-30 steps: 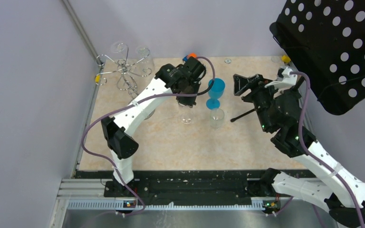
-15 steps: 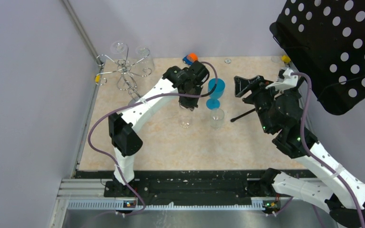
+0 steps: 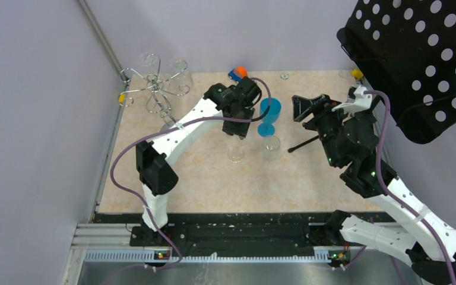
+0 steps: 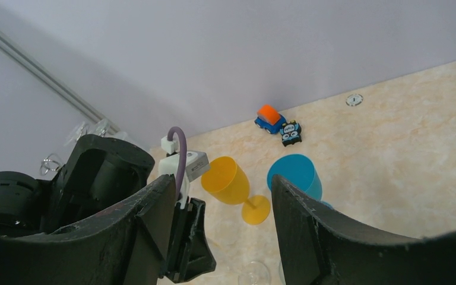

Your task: Take the wine glass off the wine glass rack

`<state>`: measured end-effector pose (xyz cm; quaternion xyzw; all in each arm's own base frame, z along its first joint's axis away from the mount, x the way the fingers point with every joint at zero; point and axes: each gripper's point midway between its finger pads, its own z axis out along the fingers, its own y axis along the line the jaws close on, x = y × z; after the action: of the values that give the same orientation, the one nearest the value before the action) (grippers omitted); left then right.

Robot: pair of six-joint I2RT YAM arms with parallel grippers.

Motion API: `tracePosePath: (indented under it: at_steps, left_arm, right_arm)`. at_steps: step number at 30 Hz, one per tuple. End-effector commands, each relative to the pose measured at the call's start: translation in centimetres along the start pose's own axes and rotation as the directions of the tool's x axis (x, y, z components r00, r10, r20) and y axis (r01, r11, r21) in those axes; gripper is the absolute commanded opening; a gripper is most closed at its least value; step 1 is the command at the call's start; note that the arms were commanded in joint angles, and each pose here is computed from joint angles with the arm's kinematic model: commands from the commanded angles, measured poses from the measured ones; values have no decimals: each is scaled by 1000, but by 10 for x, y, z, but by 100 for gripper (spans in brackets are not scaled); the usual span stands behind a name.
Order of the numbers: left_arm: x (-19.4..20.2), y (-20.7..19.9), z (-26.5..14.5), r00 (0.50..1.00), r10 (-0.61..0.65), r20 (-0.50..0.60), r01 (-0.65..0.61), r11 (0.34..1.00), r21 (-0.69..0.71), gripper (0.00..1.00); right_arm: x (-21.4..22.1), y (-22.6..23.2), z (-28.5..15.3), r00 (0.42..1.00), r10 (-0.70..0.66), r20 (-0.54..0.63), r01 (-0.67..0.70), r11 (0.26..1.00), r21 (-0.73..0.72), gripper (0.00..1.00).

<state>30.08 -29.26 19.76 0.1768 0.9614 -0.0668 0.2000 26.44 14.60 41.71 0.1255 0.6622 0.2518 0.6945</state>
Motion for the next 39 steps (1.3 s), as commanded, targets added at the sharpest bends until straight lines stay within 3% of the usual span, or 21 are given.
tracePosePath:
  at_steps: [1,9,13,15,19,21,24,27,31,39]
  left_arm:
    - [-19,4,-32,993,-24,116,23,1000,10,44]
    - [-48,18,-119,943,-83,323,41,990,135,66]
    - [-69,30,-169,877,-151,456,48,972,229,87]
    - [-79,37,-192,835,-193,516,47,959,281,89]
    - [-100,72,-235,708,-311,634,116,937,330,90]
    - [-109,95,-256,622,-375,688,167,922,350,88]
    - [-121,136,-279,480,-459,748,254,889,382,79]
    - [-126,172,-291,381,-508,773,340,854,394,66]
    - [-130,219,-286,328,-554,765,449,804,389,57]
    - [-117,317,-259,248,-630,736,645,674,359,59]
  right_arm:
    - [-14,7,-4,999,35,26,-35,999,-27,61]
    - [-15,11,-4,999,44,25,-42,998,-44,62]
    - [-13,12,-4,999,47,19,-46,998,-49,62]
    - [-12,13,-3,999,47,15,-46,998,-51,62]
    - [-11,14,-3,999,52,12,-51,997,-54,62]
    - [-11,14,-3,998,55,12,-54,997,-55,61]
    - [-10,14,-3,998,59,10,-58,997,-53,61]
    - [-8,13,-3,998,61,8,-61,997,-52,61]
    - [-8,12,-4,998,66,8,-66,996,-53,61]
    - [-5,11,-2,998,58,7,-58,997,-43,60]
